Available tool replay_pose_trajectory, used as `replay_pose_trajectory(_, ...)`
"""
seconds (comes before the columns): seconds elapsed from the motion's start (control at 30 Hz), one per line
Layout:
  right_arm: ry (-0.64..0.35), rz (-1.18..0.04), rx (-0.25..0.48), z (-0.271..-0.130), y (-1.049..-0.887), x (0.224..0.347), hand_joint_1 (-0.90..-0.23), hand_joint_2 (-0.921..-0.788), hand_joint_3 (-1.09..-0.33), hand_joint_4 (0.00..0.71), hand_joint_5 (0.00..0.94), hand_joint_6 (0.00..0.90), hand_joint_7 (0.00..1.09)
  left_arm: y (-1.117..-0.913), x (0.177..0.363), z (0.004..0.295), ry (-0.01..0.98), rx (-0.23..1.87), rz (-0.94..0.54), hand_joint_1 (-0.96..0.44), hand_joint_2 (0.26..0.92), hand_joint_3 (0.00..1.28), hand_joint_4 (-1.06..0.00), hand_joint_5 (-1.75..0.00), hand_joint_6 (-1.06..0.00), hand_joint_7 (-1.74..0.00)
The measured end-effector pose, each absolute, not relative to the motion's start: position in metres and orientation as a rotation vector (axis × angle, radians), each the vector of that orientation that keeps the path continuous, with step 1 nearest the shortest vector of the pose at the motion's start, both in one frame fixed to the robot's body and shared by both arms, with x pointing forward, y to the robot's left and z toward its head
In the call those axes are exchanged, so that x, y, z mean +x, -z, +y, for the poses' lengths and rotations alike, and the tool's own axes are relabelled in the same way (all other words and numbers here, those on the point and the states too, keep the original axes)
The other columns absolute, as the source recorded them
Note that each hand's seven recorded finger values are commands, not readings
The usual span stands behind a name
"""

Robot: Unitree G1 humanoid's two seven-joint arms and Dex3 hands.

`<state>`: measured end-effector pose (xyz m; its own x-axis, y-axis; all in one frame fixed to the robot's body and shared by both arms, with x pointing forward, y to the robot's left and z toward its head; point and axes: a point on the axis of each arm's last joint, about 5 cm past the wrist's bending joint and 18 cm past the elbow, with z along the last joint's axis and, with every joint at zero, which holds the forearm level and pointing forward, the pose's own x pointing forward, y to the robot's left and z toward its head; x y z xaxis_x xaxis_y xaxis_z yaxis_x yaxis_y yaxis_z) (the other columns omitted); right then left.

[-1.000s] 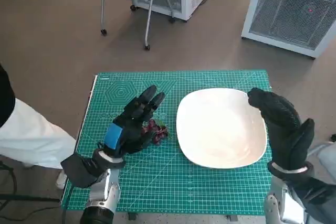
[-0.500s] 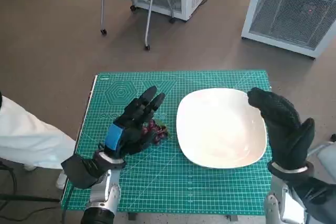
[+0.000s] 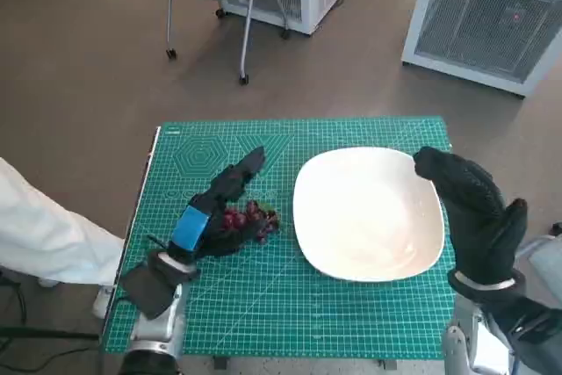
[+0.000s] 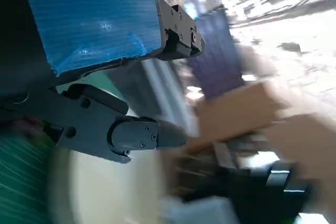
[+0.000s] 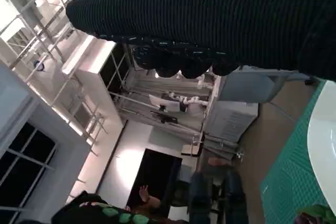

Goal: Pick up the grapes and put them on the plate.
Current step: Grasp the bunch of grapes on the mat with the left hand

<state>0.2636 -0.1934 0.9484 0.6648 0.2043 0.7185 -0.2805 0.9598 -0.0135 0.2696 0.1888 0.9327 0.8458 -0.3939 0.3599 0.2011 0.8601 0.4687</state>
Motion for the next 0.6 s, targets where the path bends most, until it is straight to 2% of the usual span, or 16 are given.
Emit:
replay_pose_trajectory(0.23,-0.275,-0.802,0.101,-0.193,-0.949,0.263,-0.413,-0.921,-0.594,0.656,0.007,0.178,0.84,-0.946,0.265,0.185,0.275,0.766,-0.398,-0.47,0.829,0.0,-0.11,0.0,-0.33,-0.03)
replay_pose_trajectory(0.47,-0.274,-0.8,0.101,-0.194,-0.949,0.263,-0.414,-0.921,-0.594,0.651,0.004,0.178,0.84,-0.957,0.254,0.168,0.223,1.101,-0.308,-0.48,0.798,0.0,-0.11,0.0,-0.34,-0.02)
replay_pose_trajectory(0.6,-0.274,-0.797,0.1,-0.194,-0.948,0.263,-0.416,-0.921,-0.593,0.648,0.003,0.176,0.84,-0.96,0.252,0.157,0.208,1.198,-0.248,-0.49,0.793,0.0,-0.1,0.0,-0.33,-0.01)
